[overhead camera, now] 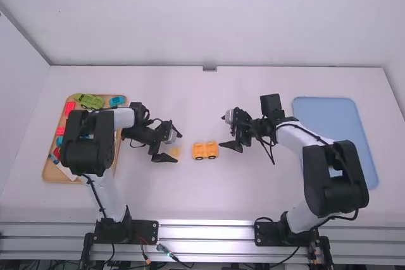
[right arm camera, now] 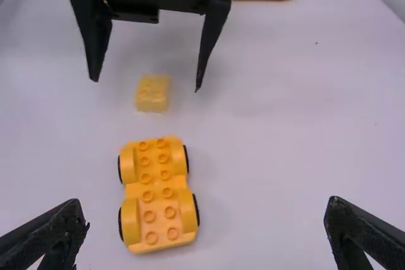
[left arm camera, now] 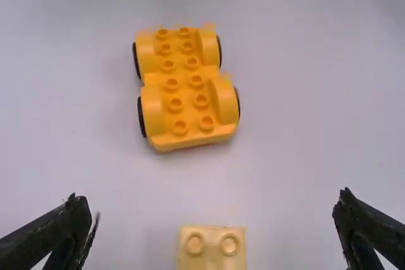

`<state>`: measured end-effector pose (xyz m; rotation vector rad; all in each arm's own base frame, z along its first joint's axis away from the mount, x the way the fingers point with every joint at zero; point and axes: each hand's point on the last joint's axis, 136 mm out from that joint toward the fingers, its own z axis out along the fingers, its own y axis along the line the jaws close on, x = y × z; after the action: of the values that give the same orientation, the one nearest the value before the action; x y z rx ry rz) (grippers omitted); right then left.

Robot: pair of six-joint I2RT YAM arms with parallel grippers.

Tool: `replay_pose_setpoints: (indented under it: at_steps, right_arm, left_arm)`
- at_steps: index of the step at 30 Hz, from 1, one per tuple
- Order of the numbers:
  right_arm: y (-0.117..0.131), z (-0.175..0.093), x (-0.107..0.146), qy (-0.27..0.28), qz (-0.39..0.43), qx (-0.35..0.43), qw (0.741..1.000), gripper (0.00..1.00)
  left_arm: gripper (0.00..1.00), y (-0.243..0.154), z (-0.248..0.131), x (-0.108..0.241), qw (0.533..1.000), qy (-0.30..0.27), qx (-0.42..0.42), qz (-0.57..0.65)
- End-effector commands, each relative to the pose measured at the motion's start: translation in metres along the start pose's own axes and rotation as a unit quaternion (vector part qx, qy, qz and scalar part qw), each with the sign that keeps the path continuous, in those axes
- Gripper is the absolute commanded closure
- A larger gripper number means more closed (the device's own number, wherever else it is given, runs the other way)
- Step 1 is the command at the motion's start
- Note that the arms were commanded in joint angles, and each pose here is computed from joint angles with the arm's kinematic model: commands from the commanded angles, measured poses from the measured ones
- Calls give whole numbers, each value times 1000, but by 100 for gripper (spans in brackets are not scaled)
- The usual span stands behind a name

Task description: Assemble lego blocks to make yellow taxi

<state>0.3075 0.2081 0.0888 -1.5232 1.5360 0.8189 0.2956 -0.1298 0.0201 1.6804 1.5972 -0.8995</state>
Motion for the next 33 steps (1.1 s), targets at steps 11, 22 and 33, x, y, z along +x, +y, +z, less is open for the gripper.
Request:
replay_pose_setpoints:
  at_steps: [11, 22, 33]
  right_arm:
    - [34, 25, 31, -3, -24, 21, 999, 1]
    - [45, 37, 38, 19, -31, 27, 999, 1]
    - [46, 30, 43, 14, -19, 29, 999, 1]
  left_arm:
    - [3, -2, 6, 33, 996, 59, -38, -49]
    - [39, -1, 7, 33, 997, 57, -41, -43]
    - [63, -2, 7, 36, 996, 66, -40, -46]
